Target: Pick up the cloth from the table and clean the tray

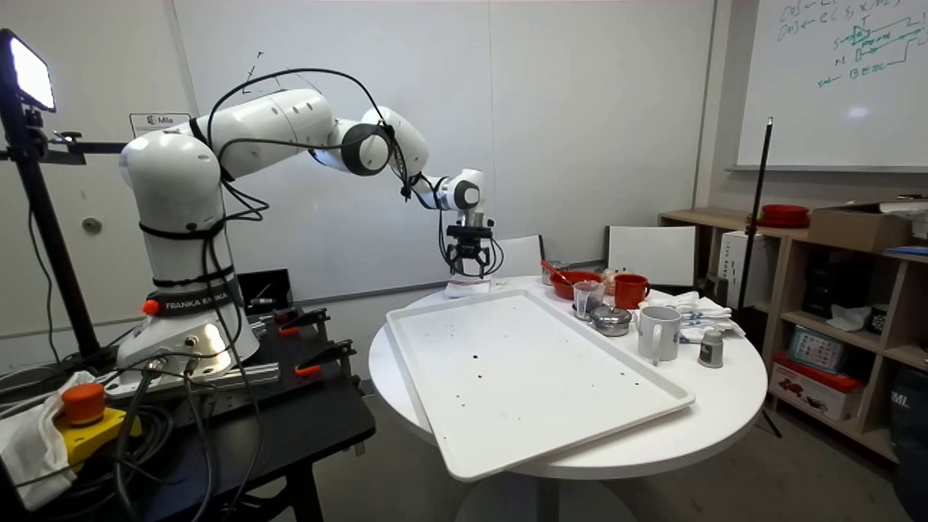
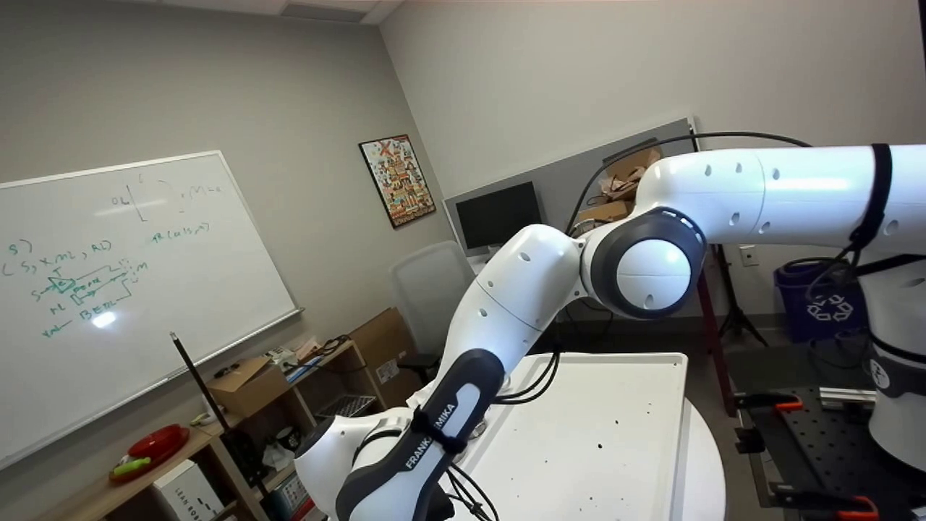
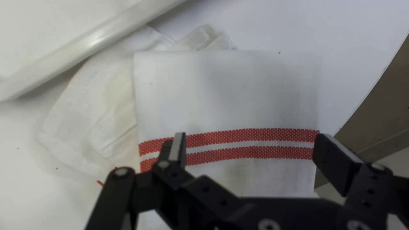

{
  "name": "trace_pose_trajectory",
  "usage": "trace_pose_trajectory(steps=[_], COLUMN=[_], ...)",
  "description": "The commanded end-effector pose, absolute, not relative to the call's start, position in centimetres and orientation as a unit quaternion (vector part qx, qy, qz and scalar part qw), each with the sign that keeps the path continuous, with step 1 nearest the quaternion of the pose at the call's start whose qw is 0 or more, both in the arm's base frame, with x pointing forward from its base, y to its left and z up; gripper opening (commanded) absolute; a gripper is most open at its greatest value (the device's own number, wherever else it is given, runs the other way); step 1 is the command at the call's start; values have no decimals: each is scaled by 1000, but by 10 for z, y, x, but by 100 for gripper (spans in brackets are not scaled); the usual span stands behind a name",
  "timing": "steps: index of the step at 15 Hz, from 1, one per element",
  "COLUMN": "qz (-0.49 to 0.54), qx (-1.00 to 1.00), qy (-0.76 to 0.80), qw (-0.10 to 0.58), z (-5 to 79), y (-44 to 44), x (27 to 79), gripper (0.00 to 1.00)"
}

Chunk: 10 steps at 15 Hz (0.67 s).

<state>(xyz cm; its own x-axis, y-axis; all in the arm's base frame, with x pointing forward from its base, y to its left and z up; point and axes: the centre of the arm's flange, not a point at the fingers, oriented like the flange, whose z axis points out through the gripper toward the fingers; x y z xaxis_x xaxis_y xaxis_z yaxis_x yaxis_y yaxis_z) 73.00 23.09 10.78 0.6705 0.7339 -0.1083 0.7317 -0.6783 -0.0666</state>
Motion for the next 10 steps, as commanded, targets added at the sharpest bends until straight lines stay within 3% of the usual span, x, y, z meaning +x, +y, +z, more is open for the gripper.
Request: trace_pose_trajectory(steps=[1,10], qz=[82,132], qx=[-918,-914], qy=[-388,-382], qw=[26,21], z=[98,84], y=[227,228], x=[759,757], gripper=[100,100])
